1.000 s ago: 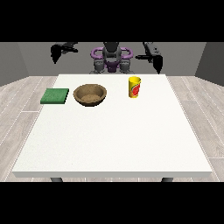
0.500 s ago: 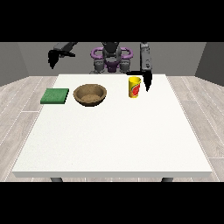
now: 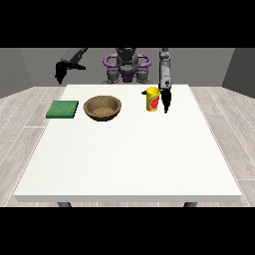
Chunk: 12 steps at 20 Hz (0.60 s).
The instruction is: Pick the cup and pour the ball into the bowl, then pick the bowl and place it on the pad
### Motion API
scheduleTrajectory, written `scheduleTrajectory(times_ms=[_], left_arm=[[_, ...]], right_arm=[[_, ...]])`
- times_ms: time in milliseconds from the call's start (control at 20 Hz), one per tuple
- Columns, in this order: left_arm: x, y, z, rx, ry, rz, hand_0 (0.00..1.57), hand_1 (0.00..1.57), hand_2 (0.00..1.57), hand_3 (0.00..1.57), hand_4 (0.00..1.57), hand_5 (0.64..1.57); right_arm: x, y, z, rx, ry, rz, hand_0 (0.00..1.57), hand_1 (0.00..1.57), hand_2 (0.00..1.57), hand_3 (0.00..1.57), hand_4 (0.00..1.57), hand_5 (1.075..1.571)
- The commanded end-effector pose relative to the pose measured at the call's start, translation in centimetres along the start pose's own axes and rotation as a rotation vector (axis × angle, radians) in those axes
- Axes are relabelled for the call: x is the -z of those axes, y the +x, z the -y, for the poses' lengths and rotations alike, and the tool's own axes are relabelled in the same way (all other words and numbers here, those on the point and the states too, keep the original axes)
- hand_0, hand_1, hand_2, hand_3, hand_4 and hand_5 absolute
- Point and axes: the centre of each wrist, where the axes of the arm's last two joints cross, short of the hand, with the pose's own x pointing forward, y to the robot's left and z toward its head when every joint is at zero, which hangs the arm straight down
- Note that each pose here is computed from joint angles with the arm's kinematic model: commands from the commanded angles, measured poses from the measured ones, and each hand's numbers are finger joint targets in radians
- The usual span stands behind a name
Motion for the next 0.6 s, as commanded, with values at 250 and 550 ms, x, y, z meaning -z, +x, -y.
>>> scheduleTrajectory(times_ms=[250, 550], left_arm=[[2.6, -0.4, 1.2, 0.023, 0.051, 0.029, 0.00, 0.00, 0.00, 0.00, 0.00, 1.559], [-3.1, -2.8, 2.5, 0.336, 0.024, 0.072, 1.32, 1.32, 1.57, 1.57, 1.45, 1.245]], right_arm=[[1.1, 0.9, 1.1, -0.014, 0.034, 0.020, 0.00, 0.00, 0.00, 0.00, 0.00, 1.571], [1.8, 2.4, 2.0, -0.021, 0.044, 0.056, 0.00, 0.00, 0.00, 0.00, 0.00, 1.570]])
